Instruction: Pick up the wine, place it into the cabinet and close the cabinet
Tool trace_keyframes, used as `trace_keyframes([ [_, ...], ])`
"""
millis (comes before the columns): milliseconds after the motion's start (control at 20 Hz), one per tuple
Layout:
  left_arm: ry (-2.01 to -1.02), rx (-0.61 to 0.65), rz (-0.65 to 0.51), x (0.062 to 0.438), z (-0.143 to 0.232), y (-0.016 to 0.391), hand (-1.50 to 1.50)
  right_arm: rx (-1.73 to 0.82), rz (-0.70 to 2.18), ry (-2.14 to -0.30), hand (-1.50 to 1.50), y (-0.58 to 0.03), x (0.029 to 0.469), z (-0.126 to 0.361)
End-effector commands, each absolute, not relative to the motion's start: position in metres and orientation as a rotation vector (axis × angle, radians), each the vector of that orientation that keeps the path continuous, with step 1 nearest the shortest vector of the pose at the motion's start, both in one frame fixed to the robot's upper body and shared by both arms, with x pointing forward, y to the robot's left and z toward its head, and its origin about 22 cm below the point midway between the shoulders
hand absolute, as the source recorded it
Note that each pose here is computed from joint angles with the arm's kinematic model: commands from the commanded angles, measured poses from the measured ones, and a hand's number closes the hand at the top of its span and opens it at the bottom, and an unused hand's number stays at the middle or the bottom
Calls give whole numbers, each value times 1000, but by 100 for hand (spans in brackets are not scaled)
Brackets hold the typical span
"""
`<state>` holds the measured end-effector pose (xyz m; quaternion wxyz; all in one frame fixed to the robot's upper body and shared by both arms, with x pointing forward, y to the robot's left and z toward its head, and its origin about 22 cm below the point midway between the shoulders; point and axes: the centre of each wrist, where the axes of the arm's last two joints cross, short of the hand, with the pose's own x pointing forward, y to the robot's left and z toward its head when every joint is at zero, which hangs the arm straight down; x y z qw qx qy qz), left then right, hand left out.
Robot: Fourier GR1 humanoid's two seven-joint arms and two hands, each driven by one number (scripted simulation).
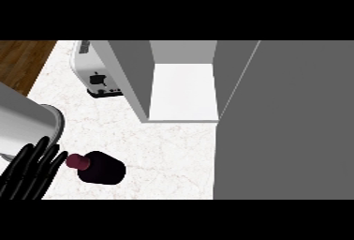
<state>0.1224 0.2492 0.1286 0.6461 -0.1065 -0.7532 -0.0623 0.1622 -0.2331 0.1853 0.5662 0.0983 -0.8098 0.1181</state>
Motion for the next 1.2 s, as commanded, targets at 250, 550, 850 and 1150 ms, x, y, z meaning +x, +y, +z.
trace_keyframes([
  [250,-1709,-419,-60,132,123,283,-150,256,303,-1951,-150,-230,127,209],
  [550,-1632,-416,-50,148,115,304,-150,276,300,-1937,-150,-238,128,206],
  [850,-1615,-408,-65,151,67,313,-150,276,326,-1918,-150,-238,136,212],
  [1150,-1656,-359,-16,159,36,319,-150,271,309,-1922,-150,-239,153,209],
])
